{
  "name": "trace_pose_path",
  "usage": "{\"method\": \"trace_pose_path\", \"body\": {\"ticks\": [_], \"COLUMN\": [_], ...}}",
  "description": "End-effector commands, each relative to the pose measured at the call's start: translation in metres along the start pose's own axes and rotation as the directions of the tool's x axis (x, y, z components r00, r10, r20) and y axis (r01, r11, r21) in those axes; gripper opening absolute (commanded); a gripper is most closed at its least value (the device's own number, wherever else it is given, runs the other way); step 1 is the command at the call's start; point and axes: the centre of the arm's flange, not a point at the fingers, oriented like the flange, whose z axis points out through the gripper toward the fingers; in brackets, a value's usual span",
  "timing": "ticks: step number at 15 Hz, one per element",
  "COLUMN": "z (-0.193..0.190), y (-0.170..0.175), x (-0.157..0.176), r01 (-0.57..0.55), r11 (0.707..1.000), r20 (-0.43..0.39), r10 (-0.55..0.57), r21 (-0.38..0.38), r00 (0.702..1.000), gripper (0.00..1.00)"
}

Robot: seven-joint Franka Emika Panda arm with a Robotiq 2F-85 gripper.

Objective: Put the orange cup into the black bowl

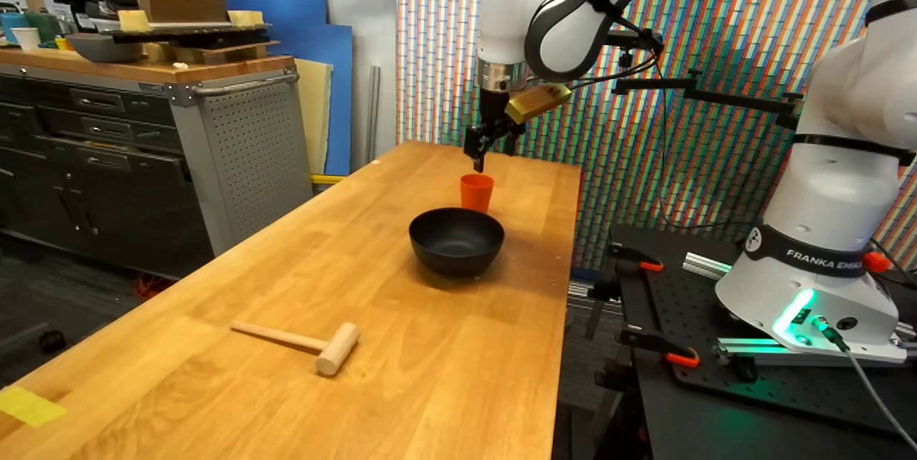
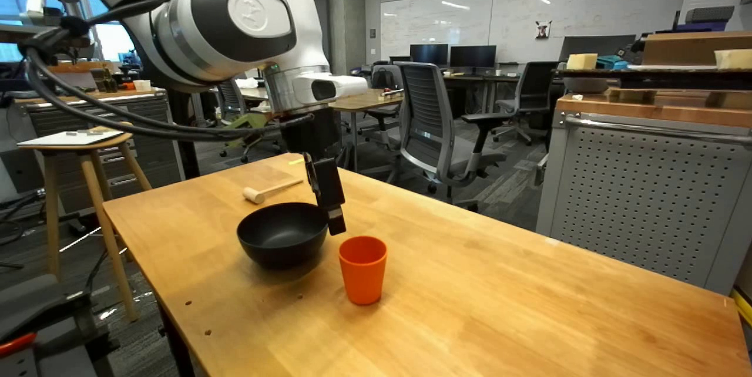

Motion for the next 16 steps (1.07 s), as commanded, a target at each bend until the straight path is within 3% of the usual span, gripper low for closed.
{"method": "trace_pose_path", "body": {"ticks": [1, 7, 16], "z": [0.003, 0.015, 0.044], "y": [-0.023, -0.046, -0.032], "x": [0.019, 0.045, 0.084], "r01": [0.018, 0.030, 0.036], "r11": [0.999, 0.999, 0.987], "r20": [0.068, 0.110, 0.116], "r10": [-0.015, -0.035, -0.055], "r21": [-0.042, 0.045, 0.158], "r00": [0.998, 0.993, 0.992], "gripper": [1.00, 1.00, 1.00]}}
